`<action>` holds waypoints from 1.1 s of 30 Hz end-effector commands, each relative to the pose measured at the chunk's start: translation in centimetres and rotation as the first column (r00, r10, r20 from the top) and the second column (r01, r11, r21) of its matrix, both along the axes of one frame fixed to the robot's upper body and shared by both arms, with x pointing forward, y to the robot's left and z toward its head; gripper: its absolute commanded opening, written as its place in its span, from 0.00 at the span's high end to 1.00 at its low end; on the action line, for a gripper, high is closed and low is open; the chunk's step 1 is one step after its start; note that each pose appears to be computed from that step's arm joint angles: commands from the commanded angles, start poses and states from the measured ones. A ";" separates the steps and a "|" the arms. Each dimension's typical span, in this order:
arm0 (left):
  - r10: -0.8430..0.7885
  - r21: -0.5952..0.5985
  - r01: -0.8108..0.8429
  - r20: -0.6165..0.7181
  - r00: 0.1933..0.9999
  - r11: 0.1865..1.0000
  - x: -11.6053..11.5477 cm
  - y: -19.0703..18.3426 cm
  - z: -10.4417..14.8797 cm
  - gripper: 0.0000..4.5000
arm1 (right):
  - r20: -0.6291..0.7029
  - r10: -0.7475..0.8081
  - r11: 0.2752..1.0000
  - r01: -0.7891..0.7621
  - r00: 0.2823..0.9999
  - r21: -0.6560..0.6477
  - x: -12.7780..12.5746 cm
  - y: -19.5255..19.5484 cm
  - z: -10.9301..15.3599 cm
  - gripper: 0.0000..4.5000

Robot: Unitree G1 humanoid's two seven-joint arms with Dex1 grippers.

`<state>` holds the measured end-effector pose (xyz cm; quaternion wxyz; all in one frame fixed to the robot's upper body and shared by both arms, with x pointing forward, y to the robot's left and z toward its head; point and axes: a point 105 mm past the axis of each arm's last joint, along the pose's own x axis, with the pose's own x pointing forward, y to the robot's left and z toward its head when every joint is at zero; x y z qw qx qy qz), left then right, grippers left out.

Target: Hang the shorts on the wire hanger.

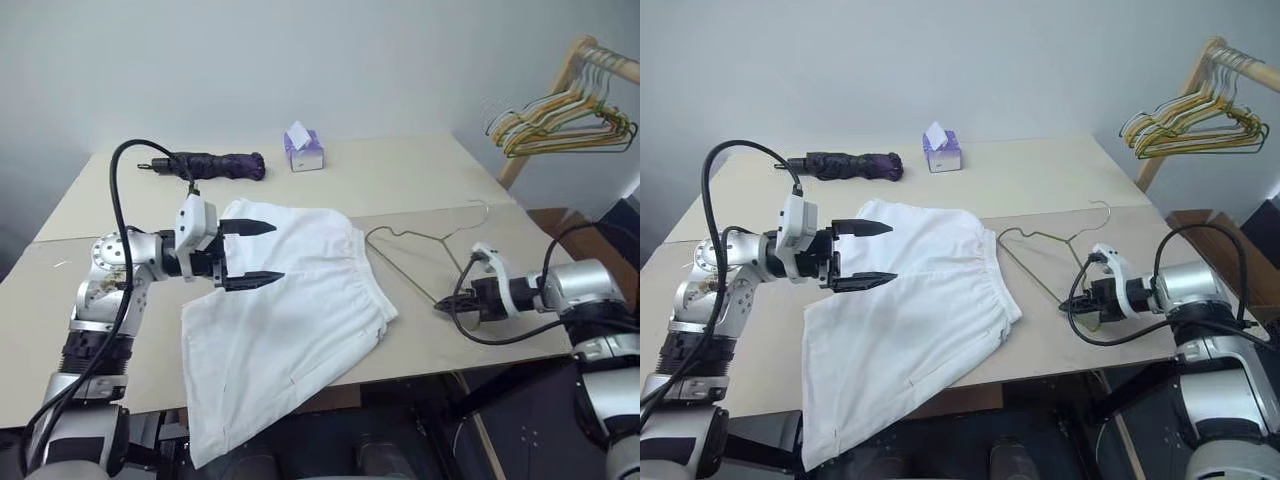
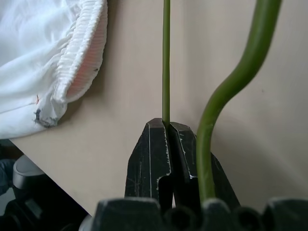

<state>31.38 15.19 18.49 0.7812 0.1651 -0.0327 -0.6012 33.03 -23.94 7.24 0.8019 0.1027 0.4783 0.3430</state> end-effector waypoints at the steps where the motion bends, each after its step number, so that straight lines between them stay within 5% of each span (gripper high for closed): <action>1: 0.001 -0.010 0.000 0.053 0.999 1.000 -0.3 0.1 1.4 0.00 | 0.018 0.016 0.999 -0.017 1.000 0.033 0.3 0.0 1.2 1.00; 18: 0.028 0.008 -0.028 0.062 0.998 1.000 0.0 0.7 1.5 0.00 | 0.006 0.138 0.986 -0.138 0.990 0.097 -1.4 0.0 2.2 1.00; 33: 0.049 0.031 -0.051 0.077 0.996 0.998 -0.2 1.3 1.7 0.00 | 0.030 0.176 0.981 -0.178 0.984 0.076 1.4 2.0 1.2 1.00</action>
